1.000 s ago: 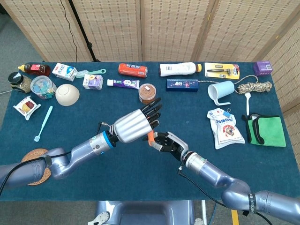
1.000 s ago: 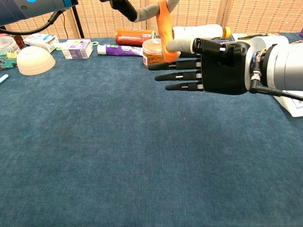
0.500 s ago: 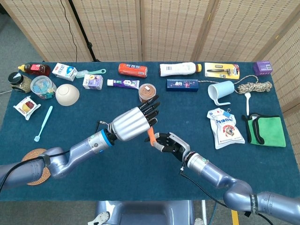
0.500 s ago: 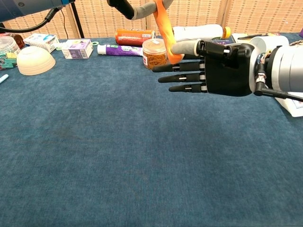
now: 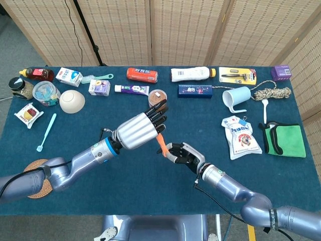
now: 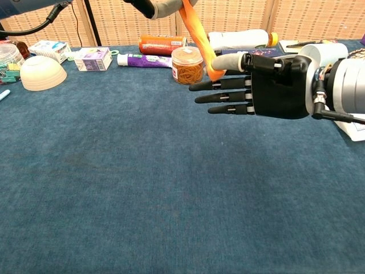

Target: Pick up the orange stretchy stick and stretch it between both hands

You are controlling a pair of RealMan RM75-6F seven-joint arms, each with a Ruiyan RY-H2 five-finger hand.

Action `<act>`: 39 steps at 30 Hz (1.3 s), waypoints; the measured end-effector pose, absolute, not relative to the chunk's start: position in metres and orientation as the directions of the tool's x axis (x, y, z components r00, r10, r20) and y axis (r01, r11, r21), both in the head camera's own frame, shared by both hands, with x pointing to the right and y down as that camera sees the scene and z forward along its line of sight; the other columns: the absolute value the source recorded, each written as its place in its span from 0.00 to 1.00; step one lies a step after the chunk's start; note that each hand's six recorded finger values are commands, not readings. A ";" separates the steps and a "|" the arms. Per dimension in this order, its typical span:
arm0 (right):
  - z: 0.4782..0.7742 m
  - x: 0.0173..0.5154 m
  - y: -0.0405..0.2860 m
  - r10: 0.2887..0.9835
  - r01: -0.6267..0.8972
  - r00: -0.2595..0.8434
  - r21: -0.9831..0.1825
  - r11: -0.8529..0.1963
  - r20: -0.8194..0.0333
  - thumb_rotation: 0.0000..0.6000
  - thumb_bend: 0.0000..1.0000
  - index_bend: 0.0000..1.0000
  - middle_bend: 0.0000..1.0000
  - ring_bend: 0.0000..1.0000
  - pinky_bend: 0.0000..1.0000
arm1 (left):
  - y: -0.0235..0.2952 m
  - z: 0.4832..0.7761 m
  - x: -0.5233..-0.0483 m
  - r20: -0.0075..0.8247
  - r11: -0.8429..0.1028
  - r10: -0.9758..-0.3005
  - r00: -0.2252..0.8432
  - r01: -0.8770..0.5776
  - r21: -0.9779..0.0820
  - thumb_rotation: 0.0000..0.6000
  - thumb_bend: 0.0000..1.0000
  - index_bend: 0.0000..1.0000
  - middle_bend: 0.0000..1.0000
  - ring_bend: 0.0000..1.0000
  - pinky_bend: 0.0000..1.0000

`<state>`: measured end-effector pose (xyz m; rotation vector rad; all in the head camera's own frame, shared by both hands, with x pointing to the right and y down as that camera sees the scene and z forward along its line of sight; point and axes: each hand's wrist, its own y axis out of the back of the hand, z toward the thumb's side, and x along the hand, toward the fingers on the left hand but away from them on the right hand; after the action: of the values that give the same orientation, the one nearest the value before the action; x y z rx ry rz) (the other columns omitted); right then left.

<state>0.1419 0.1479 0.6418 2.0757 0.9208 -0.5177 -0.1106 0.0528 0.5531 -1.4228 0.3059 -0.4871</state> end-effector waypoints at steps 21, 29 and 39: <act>0.640 0.160 0.154 0.436 0.771 0.634 0.480 -0.418 -0.639 1.00 0.70 0.68 0.35 0.22 0.00 | 0.038 0.544 -0.129 0.078 0.083 -0.540 0.838 0.146 -0.986 1.00 0.51 0.86 0.36 0.16 0.00; 0.639 0.167 0.157 0.437 0.775 0.629 0.473 -0.419 -0.643 1.00 0.70 0.68 0.35 0.22 0.00 | 0.029 0.542 -0.144 0.084 0.087 -0.570 0.817 0.162 -0.983 1.00 0.51 0.86 0.36 0.16 0.00; 0.637 0.175 0.162 0.434 0.776 0.626 0.465 -0.425 -0.648 1.00 0.70 0.68 0.35 0.22 0.00 | 0.015 0.537 -0.171 0.082 0.090 -0.623 0.778 0.175 -0.980 1.00 0.51 0.86 0.36 0.16 0.00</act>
<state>0.1749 0.1623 0.6369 2.0734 0.9452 -0.5641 -0.1706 0.0146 0.5370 -1.3603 0.4037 -0.6172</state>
